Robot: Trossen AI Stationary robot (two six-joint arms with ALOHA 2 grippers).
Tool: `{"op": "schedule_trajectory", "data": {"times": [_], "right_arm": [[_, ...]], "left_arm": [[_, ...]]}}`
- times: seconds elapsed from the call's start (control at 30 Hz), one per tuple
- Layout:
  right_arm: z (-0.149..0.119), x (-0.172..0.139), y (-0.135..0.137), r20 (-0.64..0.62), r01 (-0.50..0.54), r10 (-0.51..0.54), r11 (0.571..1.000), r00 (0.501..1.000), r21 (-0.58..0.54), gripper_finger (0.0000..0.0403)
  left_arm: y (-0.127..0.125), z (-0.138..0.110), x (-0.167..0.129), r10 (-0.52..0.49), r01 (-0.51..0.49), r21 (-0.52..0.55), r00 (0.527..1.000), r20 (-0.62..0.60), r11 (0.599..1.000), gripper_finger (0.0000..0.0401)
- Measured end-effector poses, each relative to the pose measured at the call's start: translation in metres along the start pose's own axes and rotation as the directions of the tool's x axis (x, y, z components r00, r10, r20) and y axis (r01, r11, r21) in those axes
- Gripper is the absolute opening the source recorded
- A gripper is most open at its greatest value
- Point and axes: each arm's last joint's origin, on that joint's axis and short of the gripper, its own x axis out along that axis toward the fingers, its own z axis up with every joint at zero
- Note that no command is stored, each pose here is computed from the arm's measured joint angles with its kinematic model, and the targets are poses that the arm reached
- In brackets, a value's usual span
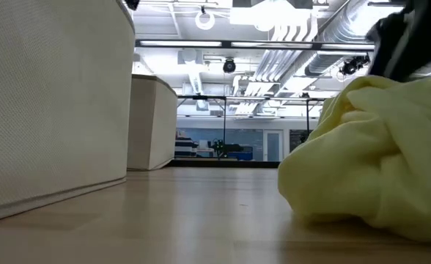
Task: Sort clothes
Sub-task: Put the yellow towel into the top laundry organizer
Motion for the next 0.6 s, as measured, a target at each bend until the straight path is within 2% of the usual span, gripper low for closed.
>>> {"op": "schedule_trajectory", "data": {"times": [0.1,0.2,0.33,0.47,0.53,0.6], "right_arm": [[-0.004,0.025,-0.003,-0.129,0.029,-0.035,0.998,0.991,-0.050,0.0239],[-0.006,0.052,-0.005,-0.215,0.043,-0.062,0.995,0.975,-0.092,0.0221],[-0.005,0.081,-0.009,-0.281,0.024,-0.069,0.987,0.957,-0.159,0.0153],[-0.001,0.094,-0.015,-0.236,0.082,-0.133,0.973,0.963,-0.217,0.0037],[0.003,0.090,-0.020,-0.145,0.183,-0.222,0.953,0.964,-0.242,0.0018],[0.005,0.080,-0.026,-0.052,0.308,-0.331,0.917,0.942,-0.255,0.0024]], "left_arm": [[-0.019,-0.008,0.014,-0.058,0.058,0.024,0.998,-0.005,0.998,0.0066],[-0.037,-0.016,0.027,-0.107,0.107,0.048,0.994,-0.018,0.993,0.0066],[-0.062,-0.021,0.043,-0.145,0.146,0.134,0.989,-0.012,0.980,0.0066],[-0.086,-0.025,0.060,-0.119,0.108,0.246,0.992,0.032,0.963,0.0066],[-0.096,-0.028,0.066,-0.108,0.090,0.289,0.993,0.047,0.953,0.0066],[-0.104,-0.029,0.074,-0.102,0.072,0.308,0.992,0.081,0.949,0.0066]]}}
